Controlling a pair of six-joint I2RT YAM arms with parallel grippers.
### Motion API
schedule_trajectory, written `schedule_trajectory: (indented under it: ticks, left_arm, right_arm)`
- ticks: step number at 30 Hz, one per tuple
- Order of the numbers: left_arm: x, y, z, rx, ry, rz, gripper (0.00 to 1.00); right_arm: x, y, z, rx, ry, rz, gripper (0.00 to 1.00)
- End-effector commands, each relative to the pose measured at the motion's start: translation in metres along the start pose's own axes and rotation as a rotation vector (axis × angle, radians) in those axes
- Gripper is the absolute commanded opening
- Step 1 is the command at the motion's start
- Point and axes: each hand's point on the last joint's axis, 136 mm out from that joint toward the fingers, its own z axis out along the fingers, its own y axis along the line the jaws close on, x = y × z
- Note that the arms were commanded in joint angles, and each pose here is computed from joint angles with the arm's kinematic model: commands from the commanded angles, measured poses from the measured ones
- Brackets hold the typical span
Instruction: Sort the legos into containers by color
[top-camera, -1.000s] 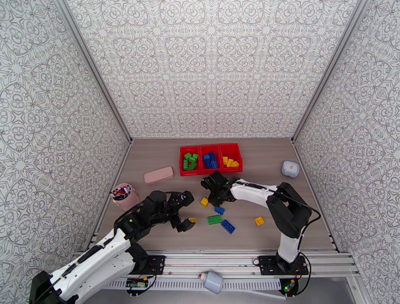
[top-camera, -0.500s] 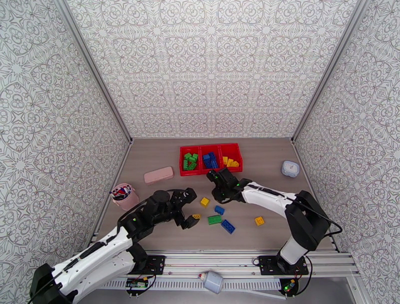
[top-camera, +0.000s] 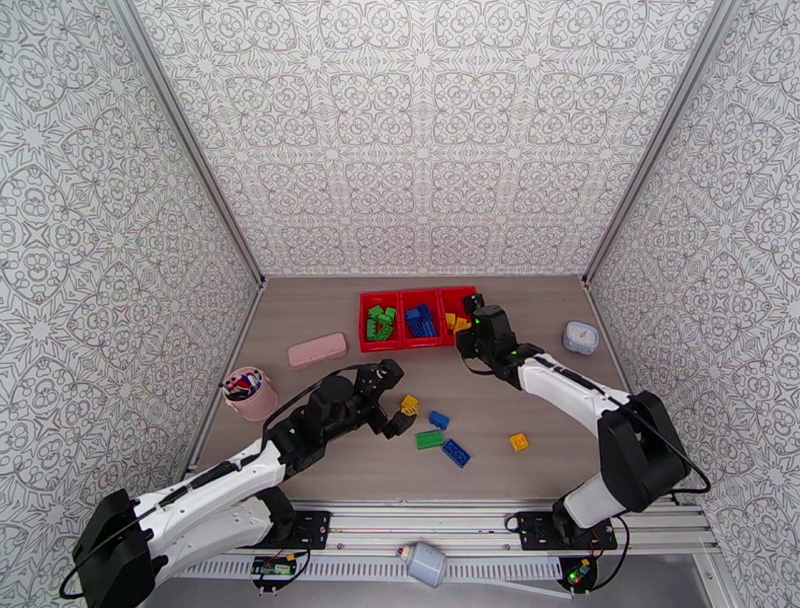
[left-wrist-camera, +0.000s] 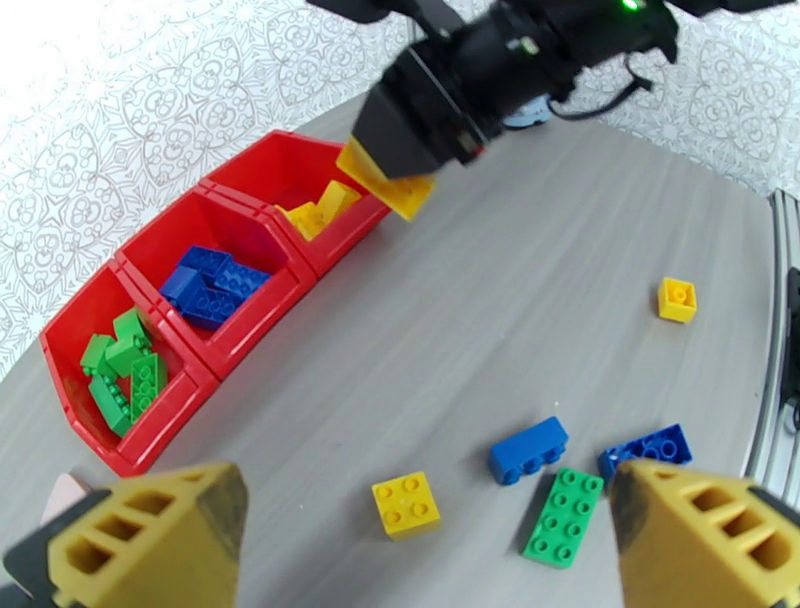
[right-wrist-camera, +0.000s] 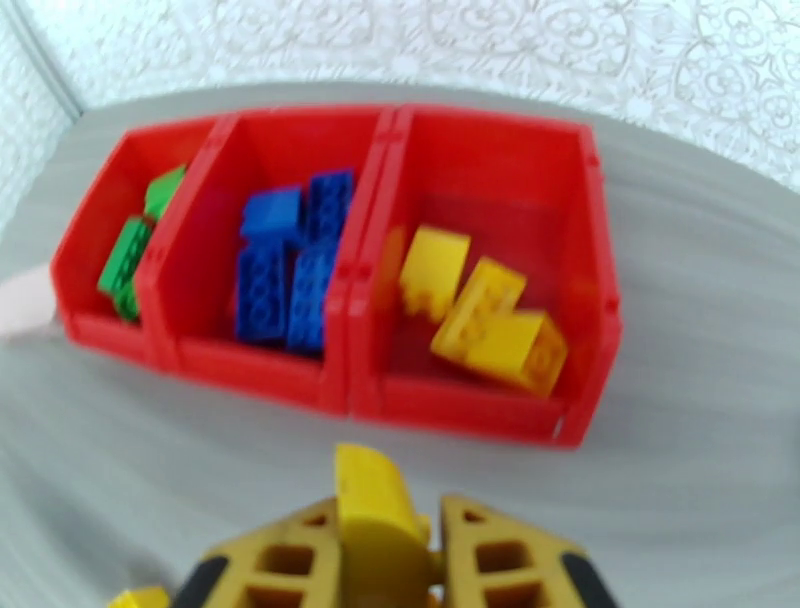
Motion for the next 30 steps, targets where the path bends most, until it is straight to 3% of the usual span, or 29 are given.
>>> schedule_trajectory:
  ticks: [1, 10, 20, 27, 30]
  left_arm:
    - [-0.01, 0.001, -0.001, -0.016, -0.032, 0.01, 1.0]
    - [-0.006, 0.001, 0.001, -0.022, -0.02, 0.004, 1.0]
    - [-0.007, 0.001, 0.006, -0.021, -0.018, 0.012, 1.0]
    - [-0.007, 0.002, 0.004, -0.03, -0.007, -0.01, 0.99]
    - [-0.005, 0.015, 0.003, -0.103, 0.02, -0.049, 1.0]
  right_arm:
    - [-0.029, -0.008, 0.022, -0.007, -0.042, 0.03, 0.18]
    - [-0.047, -0.037, 0.084, 0.047, -0.003, 0.048, 0.14]
    - [-0.042, -0.051, 0.122, 0.086, 0.042, 0.046, 0.17]
    - [-0.05, -0.05, 0.107, 0.085, 0.033, 0.026, 0.49]
    - [-0.056, -0.046, 0.089, 0.067, 0.016, 0.021, 0.6]
